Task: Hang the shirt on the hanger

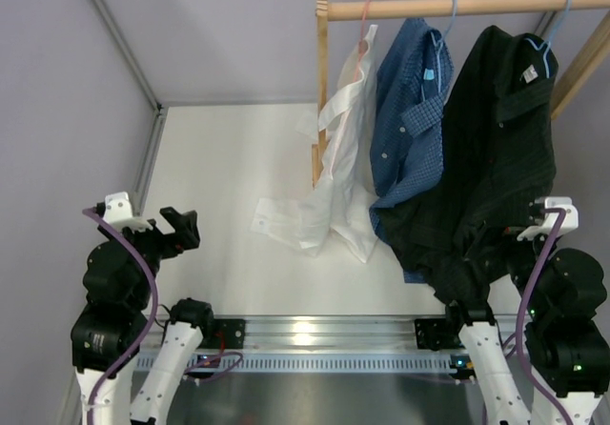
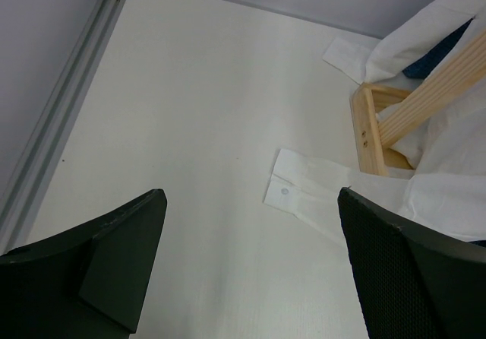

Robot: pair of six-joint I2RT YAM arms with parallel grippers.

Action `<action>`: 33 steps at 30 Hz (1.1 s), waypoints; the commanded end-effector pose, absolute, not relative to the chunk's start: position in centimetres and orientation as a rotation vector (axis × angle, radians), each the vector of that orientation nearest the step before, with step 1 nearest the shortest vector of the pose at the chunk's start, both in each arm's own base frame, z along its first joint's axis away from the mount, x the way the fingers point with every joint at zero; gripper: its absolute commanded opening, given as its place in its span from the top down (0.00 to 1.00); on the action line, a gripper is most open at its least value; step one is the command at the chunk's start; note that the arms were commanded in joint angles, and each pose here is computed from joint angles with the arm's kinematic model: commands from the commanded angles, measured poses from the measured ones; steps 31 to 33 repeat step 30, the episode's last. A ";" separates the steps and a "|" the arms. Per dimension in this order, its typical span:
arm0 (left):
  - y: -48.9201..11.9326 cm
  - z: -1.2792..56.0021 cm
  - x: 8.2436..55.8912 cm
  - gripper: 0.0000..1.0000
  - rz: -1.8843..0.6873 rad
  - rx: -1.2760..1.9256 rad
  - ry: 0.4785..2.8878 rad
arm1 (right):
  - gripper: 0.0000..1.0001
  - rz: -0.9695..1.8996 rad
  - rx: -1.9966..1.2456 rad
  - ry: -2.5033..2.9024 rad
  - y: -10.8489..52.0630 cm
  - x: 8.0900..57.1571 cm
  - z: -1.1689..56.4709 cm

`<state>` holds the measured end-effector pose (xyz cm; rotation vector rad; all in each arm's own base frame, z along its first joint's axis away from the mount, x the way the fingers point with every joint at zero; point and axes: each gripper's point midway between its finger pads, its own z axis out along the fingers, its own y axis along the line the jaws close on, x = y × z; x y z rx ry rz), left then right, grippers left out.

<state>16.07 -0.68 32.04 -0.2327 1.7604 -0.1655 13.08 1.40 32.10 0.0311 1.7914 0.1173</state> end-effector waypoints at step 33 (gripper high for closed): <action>-1.6 32.4 18.4 0.02 -0.203 -0.203 1.706 | 0.00 0.149 0.032 1.726 1.8 14.9 33.1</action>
